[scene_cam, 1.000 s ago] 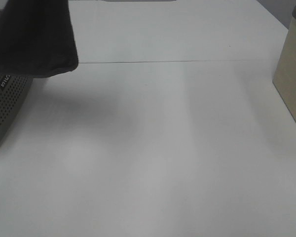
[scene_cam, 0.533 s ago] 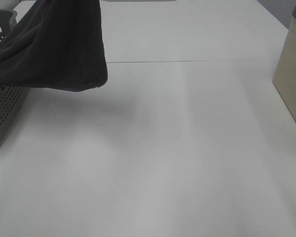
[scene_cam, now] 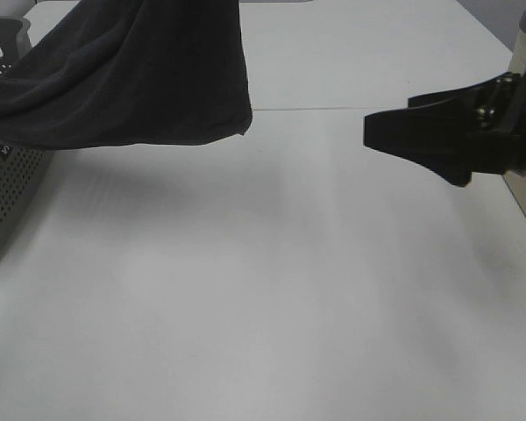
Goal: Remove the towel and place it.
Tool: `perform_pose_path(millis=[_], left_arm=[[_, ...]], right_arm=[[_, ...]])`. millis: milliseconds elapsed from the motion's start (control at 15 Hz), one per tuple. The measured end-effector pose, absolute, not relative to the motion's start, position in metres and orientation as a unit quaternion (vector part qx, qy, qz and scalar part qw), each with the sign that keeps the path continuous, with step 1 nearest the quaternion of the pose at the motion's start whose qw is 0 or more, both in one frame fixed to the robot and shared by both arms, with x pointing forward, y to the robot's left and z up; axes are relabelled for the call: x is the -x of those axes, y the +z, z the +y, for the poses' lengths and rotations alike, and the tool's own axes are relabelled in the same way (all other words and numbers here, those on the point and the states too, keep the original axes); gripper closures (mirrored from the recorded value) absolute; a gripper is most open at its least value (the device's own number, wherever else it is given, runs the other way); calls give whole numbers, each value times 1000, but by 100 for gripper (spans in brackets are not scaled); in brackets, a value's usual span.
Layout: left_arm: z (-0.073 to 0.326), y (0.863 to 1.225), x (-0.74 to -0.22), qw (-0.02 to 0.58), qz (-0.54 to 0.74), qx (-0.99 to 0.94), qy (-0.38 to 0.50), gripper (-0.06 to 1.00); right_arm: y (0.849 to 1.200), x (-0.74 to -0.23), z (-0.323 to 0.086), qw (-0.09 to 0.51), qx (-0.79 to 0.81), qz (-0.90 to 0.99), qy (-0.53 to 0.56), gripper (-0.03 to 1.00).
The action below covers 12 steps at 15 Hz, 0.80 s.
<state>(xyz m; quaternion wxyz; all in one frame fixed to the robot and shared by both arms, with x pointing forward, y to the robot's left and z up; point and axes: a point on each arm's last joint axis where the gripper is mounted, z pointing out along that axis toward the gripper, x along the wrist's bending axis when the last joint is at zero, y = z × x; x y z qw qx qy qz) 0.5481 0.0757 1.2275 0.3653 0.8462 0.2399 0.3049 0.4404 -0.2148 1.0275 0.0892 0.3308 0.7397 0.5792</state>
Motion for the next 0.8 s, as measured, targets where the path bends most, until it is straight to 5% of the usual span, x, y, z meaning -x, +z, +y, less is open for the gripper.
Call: perform_pose_path(millis=[467, 800], left_arm=[[70, 1227, -546, 391, 247, -843, 274, 94], [68, 1226, -545, 399, 249, -843, 261, 94]], right_arm=[[1016, -502, -157, -20, -218, 750, 624, 21], [995, -524, -110, 21, -245, 798, 551, 21]])
